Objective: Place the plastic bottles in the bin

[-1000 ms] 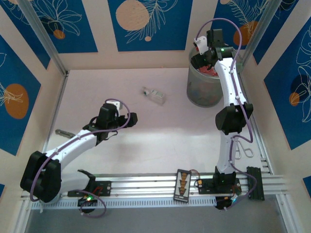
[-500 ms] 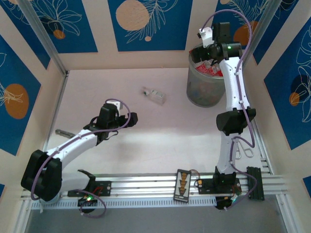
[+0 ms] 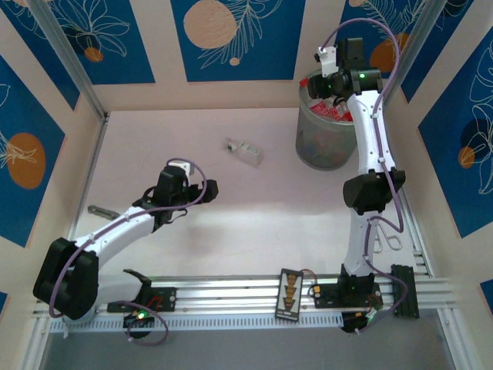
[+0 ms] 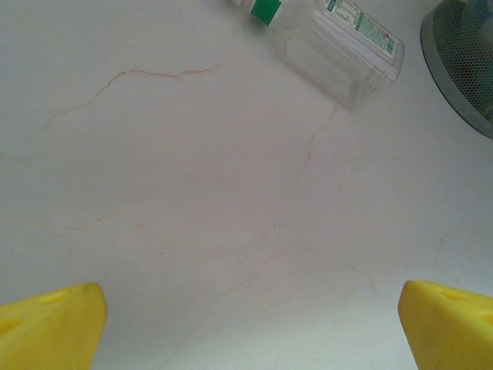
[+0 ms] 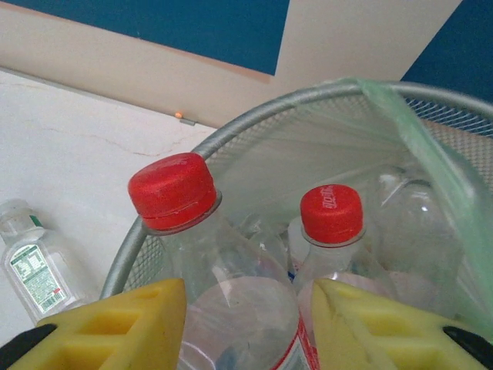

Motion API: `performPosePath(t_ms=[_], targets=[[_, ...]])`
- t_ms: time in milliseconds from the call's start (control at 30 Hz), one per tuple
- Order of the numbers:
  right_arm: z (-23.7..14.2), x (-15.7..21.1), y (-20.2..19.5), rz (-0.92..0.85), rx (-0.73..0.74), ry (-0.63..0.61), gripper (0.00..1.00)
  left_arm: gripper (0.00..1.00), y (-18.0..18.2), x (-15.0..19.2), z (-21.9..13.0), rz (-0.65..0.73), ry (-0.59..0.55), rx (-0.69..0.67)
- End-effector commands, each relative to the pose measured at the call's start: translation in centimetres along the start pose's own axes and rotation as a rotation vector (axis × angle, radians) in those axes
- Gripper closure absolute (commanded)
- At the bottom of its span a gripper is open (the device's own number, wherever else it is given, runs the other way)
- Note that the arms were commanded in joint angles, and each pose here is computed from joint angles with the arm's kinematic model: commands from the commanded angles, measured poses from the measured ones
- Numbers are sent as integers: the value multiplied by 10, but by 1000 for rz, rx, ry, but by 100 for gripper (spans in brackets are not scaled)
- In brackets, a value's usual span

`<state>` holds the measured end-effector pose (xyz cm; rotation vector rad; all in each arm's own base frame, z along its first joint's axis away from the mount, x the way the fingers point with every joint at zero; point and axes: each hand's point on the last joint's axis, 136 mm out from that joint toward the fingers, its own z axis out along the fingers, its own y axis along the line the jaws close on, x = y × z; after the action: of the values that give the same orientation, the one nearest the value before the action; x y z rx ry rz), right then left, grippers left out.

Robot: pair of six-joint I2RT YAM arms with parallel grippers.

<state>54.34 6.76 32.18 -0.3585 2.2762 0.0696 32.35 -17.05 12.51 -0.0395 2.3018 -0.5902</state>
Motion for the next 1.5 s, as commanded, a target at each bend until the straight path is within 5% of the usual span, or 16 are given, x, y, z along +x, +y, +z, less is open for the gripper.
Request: performPosePath(t_ms=[0, 433, 867, 1167, 1467], targets=[[19, 10, 3, 45, -47, 27, 54, 3, 6, 0, -3, -2, -9, -19], [-36, -24, 13, 7, -36, -108, 48, 3, -2, -4, 4, -39, -10, 18], [-76, -25, 107, -196, -169, -158, 34, 0, 2, -6, 7, -37, 1, -9], [0, 32, 221, -263, -358, 13, 25, 0, -2, -5, 11, -63, 12, 16], [110, 96, 238, -238, -342, 250, 13, 0, 6, -2, -2, -48, -3, -14]])
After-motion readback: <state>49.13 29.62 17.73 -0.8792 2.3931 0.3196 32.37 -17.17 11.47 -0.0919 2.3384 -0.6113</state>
